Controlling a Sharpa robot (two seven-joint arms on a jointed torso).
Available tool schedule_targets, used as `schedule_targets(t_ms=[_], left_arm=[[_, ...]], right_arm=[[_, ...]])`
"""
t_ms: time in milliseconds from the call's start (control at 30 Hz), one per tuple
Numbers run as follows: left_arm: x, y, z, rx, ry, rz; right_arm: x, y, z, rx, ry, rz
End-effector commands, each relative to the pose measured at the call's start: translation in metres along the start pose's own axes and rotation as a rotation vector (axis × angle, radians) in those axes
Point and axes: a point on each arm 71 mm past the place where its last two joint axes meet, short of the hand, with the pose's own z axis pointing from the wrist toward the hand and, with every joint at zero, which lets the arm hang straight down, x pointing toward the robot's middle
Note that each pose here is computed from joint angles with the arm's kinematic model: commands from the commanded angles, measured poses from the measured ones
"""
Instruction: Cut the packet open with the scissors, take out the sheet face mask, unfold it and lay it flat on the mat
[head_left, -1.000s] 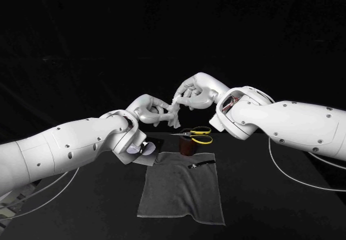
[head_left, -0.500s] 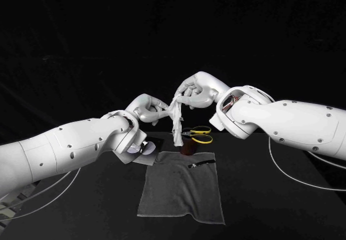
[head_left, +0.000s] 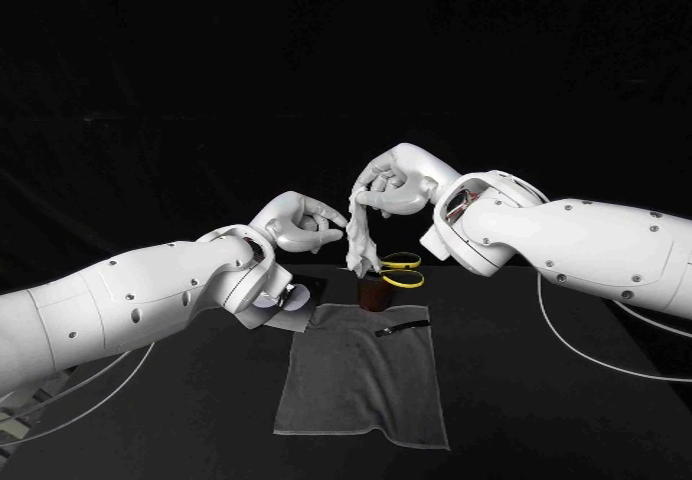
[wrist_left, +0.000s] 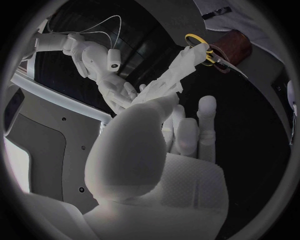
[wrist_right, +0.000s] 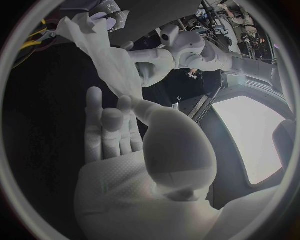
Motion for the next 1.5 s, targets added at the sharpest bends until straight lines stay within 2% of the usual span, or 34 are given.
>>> schedule_targets(t_ms=[33,300,500,733,1000,1267,1500], left_arm=[[0.0082,-0.003,-0.0022,0.047,0.126,-0.052],[0.0095,0.0021,-0.0058,0.015,0.191,-0.042],[0.0107,0.0023,-0.0109,0.033,0.211,-0.047],[0.0055,0.0008,-0.014,0.07,0.135,-0.071],[0.0036,-0.0013,-0.0136,0.08,0.068,-0.094],[0.0,-0.0007,-0.0138,0.074,0.02,-0.089],[0.0023,-0.0009,-0.0117,0.058,0.013,-0.084]], right_arm=[[-0.002,-0.002,0.0,0.011,0.0,-0.001],[-0.003,-0.004,0.0,0.02,-0.007,-0.003],[-0.002,-0.003,0.0,0.019,-0.004,-0.002],[-0.001,-0.004,0.001,0.024,0.004,-0.002],[0.001,-0.004,0.002,0.029,0.008,-0.002],[0.003,-0.004,0.003,0.029,0.012,0.0],[0.003,-0.003,0.003,0.029,0.011,0.001]])
